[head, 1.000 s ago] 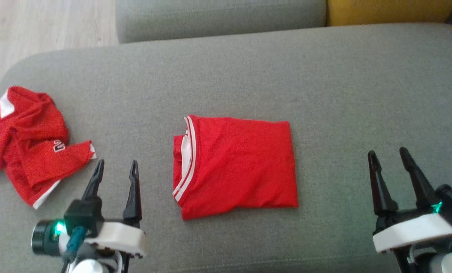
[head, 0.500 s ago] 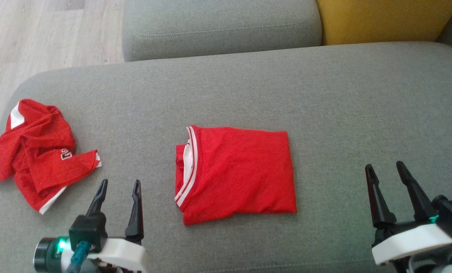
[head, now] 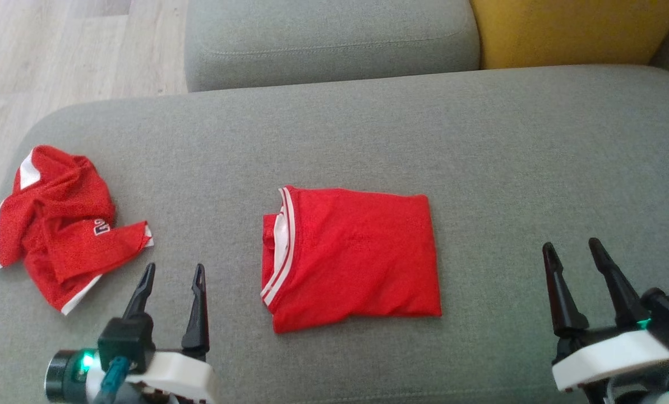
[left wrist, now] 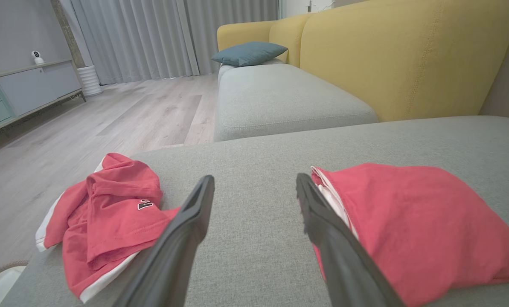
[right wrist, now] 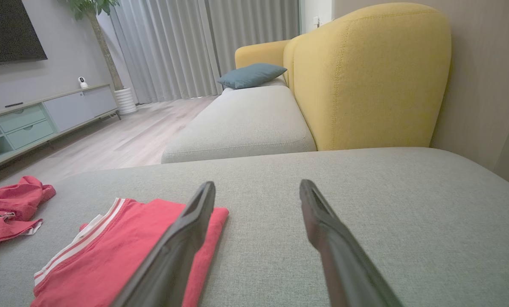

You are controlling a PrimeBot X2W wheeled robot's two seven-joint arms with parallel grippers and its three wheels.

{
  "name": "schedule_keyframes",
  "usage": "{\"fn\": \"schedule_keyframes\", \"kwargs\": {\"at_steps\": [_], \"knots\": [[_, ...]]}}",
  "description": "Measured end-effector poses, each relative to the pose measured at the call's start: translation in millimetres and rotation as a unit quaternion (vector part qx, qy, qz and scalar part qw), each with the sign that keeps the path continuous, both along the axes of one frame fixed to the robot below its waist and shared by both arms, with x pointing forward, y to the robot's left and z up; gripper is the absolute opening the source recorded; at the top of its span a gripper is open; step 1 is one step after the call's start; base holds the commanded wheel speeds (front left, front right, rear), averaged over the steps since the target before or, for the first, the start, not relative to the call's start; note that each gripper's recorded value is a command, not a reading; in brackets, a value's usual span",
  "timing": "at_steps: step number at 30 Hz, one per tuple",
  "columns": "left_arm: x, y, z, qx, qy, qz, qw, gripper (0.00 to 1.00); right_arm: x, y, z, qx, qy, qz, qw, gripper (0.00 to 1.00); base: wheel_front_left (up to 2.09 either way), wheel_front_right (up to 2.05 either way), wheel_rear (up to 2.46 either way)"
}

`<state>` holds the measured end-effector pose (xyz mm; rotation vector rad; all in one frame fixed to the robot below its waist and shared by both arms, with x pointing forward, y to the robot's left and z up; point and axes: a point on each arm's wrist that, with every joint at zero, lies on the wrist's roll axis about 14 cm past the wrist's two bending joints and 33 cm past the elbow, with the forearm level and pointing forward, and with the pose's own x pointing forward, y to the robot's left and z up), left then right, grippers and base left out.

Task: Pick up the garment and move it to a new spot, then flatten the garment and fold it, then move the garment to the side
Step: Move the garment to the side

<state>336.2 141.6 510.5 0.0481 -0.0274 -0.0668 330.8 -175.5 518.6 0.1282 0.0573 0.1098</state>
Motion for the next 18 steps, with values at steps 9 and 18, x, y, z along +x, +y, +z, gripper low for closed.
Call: {"fn": "schedule_keyframes", "kwargs": {"at_steps": [9,18], "knots": [[9,1,-2,0.001,0.003,0.002,1.0,1.0,7,2,-12,-0.002,0.024,0.005,1.0,1.0,0.0,0.0,0.0],[47,-1,10,-0.003,-0.031,-0.003,1.0,1.0,47,39,-53,-0.007,0.096,0.075,0.993,1.0,0.0,0.0,0.0]]}}
